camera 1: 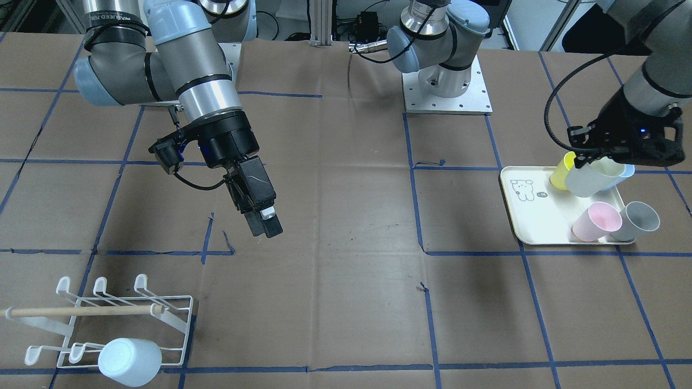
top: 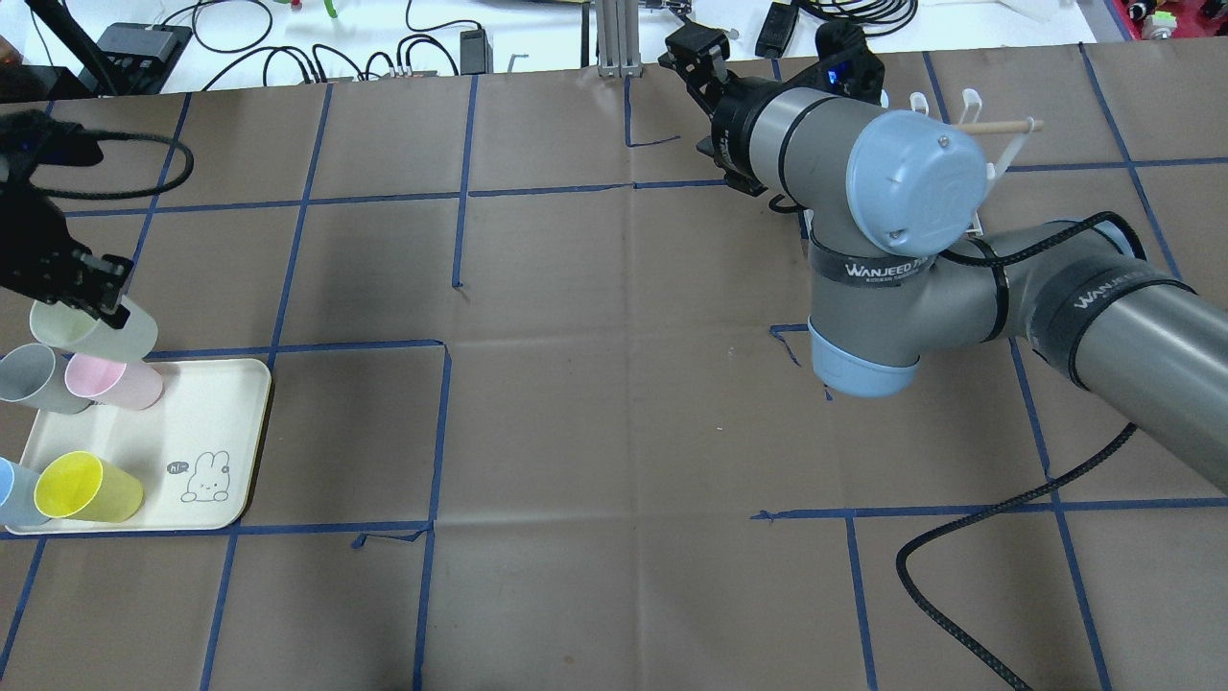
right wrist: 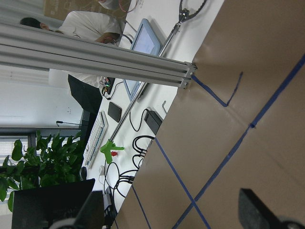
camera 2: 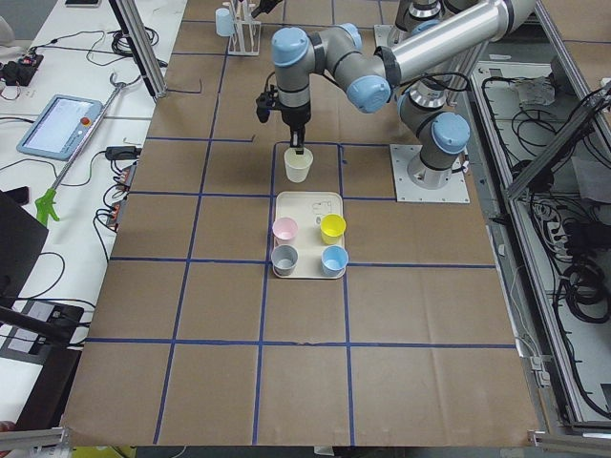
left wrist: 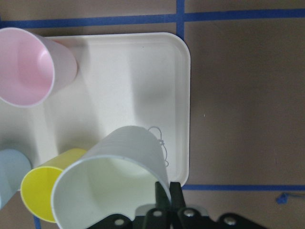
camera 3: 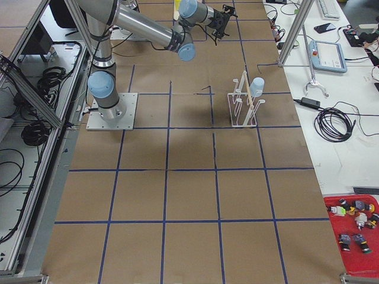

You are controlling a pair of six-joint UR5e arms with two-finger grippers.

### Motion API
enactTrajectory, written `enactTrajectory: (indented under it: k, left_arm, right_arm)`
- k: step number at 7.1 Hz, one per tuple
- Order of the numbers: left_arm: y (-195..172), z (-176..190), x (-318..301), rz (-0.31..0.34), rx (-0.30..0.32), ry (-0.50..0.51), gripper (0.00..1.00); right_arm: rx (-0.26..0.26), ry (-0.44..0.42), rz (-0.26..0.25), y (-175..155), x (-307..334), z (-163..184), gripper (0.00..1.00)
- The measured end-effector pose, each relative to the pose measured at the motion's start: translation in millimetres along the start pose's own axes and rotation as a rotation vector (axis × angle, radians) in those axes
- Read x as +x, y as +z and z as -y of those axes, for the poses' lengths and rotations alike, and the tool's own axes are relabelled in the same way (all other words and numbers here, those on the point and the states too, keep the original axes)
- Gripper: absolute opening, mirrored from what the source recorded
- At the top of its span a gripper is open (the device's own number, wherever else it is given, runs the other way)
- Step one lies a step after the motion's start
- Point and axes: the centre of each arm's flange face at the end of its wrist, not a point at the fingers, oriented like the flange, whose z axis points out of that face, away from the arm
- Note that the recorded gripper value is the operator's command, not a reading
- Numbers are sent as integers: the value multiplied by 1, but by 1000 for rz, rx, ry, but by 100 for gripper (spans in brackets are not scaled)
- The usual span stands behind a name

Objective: Transfer IKEA cup to right arm and place on rack

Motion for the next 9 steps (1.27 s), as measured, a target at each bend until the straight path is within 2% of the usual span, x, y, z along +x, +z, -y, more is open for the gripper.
enactTrajectory:
  k: [1,2,3,6,8,9]
  left_arm:
    - [-17,31,2,-24,21,34,0]
    - [-25,58,15,-62,61,87,0]
    - [-32,83,38,-127,163,156,0]
    - [-37,126,101,-383,573,329,0]
    - [-21,119,151,-512,831,474,0]
    - [-4,109,173,-575,940,545,0]
  right_arm:
    - [-25,74,-5,0,5,-4,100]
    - [-36,105,-8,1,7,-6,100]
    - [-41,118,-12,1,9,-7,99]
    - [-44,123,-19,1,12,-10,100]
    - [-50,118,-23,1,13,-18,100]
    - [-52,115,-20,0,12,-21,99]
